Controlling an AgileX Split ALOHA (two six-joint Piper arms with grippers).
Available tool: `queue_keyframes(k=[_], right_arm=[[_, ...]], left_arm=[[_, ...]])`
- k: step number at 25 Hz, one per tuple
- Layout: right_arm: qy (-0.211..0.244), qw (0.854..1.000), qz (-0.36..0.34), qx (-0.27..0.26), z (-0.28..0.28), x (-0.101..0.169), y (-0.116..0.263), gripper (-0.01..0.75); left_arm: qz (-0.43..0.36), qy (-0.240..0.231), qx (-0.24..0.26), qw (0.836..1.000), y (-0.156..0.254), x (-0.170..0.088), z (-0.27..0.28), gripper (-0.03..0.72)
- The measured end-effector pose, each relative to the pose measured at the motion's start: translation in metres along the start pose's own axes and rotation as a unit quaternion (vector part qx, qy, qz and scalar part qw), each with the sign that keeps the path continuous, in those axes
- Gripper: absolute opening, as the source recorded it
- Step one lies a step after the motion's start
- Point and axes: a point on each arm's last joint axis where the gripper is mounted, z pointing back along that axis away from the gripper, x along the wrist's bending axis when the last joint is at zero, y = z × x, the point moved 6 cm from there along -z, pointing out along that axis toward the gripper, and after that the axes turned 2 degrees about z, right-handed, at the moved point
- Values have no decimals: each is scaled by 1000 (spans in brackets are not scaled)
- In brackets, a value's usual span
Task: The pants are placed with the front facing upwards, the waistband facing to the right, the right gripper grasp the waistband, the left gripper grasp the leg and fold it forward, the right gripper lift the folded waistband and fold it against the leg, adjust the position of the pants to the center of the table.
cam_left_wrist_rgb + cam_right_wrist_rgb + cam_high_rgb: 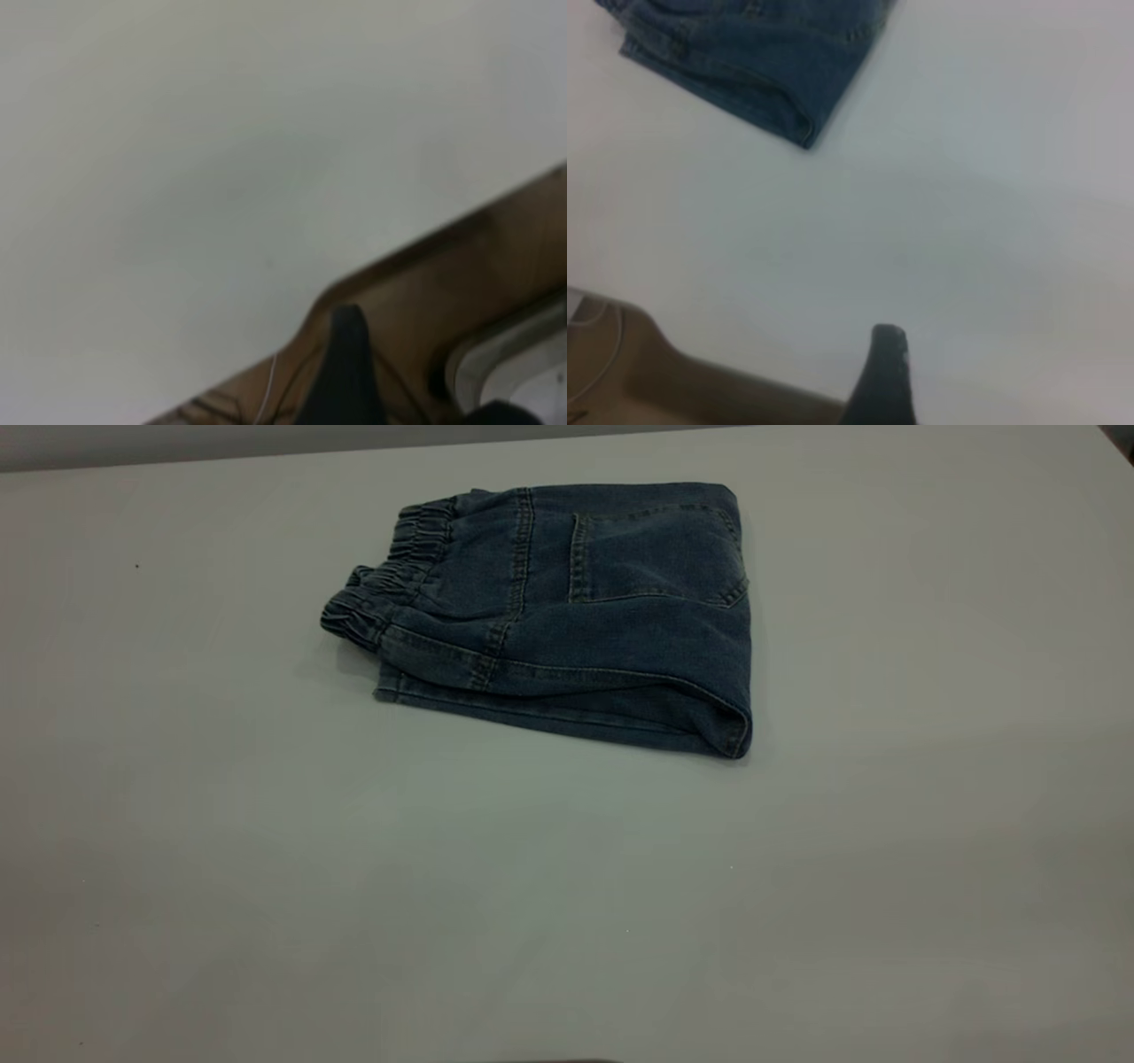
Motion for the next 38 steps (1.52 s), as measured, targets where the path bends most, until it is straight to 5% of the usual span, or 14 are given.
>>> queue_keyframes(k=[29, 32, 38], right_arm=[[6, 1000, 2, -8, 1, -1, -1, 593], [6, 1000, 2, -8, 1, -1, -1, 593], [10, 999, 7, -30, 6, 0, 1, 593]], left_arm=[[3, 61, 13, 998, 13, -21, -16, 569], [39, 35, -1, 999, 14, -14, -12, 569], [166, -90, -75, 979, 27, 10, 11, 569]])
